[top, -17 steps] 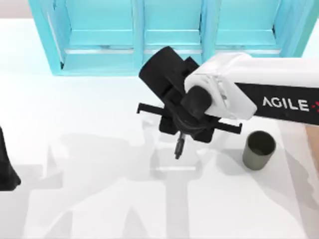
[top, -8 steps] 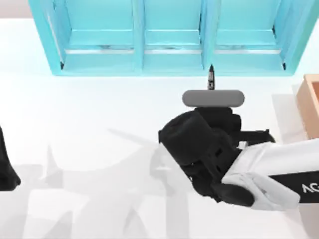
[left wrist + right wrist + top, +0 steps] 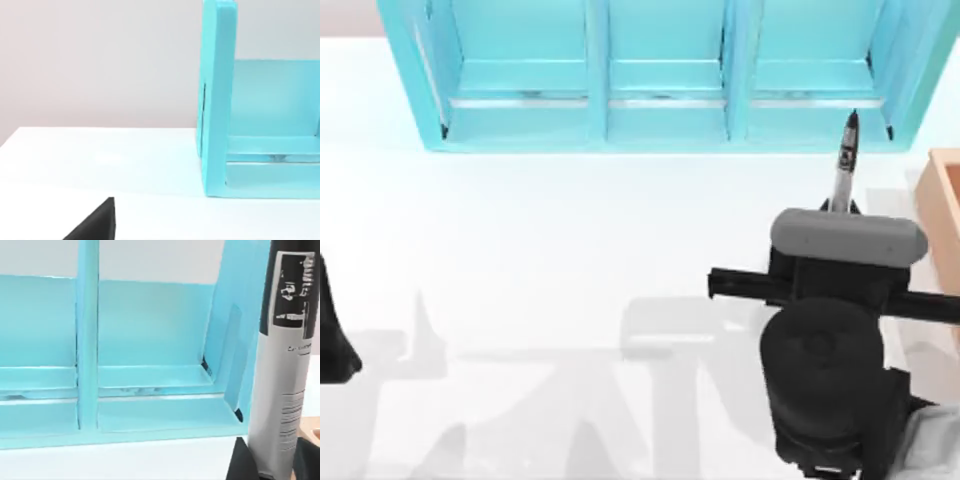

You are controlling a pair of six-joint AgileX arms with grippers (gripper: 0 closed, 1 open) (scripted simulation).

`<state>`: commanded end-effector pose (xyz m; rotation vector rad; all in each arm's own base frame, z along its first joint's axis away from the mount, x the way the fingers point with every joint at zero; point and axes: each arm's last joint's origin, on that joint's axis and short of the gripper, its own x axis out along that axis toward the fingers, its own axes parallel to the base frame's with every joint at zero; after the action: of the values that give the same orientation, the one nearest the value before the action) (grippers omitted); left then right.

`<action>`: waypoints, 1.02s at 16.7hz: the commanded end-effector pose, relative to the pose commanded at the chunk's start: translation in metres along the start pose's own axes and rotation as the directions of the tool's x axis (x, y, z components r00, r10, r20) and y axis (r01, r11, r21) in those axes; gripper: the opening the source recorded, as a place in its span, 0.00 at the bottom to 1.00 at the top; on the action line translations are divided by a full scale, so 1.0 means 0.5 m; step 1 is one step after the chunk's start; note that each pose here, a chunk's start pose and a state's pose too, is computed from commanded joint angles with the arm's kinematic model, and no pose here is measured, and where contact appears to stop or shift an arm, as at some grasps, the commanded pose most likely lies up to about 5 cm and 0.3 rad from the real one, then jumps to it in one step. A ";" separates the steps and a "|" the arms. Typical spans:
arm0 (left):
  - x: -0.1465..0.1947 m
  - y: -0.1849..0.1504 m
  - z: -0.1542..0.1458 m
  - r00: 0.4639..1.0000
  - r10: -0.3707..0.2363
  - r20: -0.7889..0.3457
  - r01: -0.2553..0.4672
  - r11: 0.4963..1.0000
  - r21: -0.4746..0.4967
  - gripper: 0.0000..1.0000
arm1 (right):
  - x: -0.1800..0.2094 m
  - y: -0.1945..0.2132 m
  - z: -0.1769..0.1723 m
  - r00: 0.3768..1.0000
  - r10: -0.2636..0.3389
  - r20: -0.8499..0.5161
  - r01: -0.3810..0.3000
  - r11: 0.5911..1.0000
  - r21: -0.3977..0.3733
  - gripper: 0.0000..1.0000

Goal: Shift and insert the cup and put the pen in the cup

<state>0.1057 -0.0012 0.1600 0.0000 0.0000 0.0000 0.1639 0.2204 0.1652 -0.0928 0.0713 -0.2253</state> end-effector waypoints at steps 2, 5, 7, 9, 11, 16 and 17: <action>0.000 0.000 0.000 1.000 0.000 0.000 0.000 1.000 0.000 1.00 | -0.020 -0.023 0.019 0.999 -0.021 0.039 0.020 0.999 0.034 0.00; 0.000 0.000 0.000 1.000 0.000 0.000 0.000 1.000 0.000 1.00 | -0.042 -0.050 0.042 0.997 -0.038 0.071 0.032 0.996 0.082 0.00; 0.000 0.000 0.000 1.000 0.000 0.000 0.000 1.000 0.000 1.00 | -0.049 -0.058 0.051 0.996 -0.040 0.081 0.032 0.995 0.100 0.00; 0.000 0.000 0.000 1.000 0.000 0.000 0.000 1.000 0.000 1.00 | -0.050 -0.060 0.053 0.996 -0.041 0.082 0.032 0.994 0.103 0.00; 0.000 0.000 0.000 1.000 0.000 0.000 0.000 1.000 0.000 1.00 | -0.050 -0.060 0.053 0.996 -0.041 0.082 0.032 0.994 0.103 0.00; 0.000 0.000 0.000 1.000 0.000 0.000 0.000 1.000 0.000 1.00 | -0.016 -0.056 0.042 0.996 -0.043 0.082 0.034 0.994 0.102 0.00; 0.000 0.000 0.000 1.000 0.000 0.000 0.000 1.000 0.000 1.00 | -0.002 -0.058 0.039 0.996 -0.043 0.083 0.034 0.994 0.103 0.00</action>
<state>0.1057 -0.0012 0.1600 0.0000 0.0000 0.0000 0.1583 0.1943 0.1877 -0.0025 -0.0268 -0.2626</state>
